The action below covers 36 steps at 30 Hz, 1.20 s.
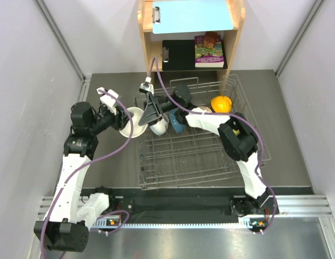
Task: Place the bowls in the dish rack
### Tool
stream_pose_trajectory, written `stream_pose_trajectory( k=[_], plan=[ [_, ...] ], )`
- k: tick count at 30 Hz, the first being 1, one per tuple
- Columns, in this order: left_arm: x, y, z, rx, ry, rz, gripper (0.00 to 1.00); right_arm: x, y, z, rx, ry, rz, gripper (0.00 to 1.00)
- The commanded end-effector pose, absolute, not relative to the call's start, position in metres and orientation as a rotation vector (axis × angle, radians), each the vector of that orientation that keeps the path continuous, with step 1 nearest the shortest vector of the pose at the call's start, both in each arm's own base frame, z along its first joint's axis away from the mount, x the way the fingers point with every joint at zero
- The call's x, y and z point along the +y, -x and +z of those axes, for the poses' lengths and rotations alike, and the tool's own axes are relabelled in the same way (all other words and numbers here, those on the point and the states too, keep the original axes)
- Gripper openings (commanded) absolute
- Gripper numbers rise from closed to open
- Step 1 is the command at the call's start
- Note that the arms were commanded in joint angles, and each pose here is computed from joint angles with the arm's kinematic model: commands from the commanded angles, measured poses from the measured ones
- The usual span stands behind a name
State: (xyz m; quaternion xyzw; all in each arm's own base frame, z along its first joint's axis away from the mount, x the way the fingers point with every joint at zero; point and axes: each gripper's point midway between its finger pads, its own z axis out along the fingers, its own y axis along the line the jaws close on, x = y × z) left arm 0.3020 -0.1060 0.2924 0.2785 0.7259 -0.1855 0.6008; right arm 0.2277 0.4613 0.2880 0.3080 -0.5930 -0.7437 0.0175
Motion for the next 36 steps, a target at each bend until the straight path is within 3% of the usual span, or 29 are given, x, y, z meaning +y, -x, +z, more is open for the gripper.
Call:
stream_pose_trajectory(
  k=[1, 20, 24, 32, 36],
  plan=[
    [-0.107, -0.305, 0.300, 1.638, -0.664, -0.421, 0.50, 0.457, -0.210, 0.319, -1.760, -1.140, -2.406, 0.17],
    [-0.130, -0.275, 0.312, 1.594, -0.801, -0.593, 0.53, 0.455, -0.235, 0.305, -1.887, -1.043, -2.401, 0.09],
    [-0.130, -0.274, 0.310, 1.597, -0.805, -0.589, 0.43, 0.456, -0.237, 0.302, -1.907, -1.039, -2.395, 0.08],
    [-0.128, -0.277, 0.303, 1.607, -0.801, -0.579, 0.00, 0.456, -0.237, 0.305, -1.913, -1.055, -2.398, 0.08],
    [-0.130, -0.276, 0.301, 1.608, -0.802, -0.593, 0.00, 0.456, -0.237, 0.307, -1.913, -1.057, -2.401, 0.13]
  ],
)
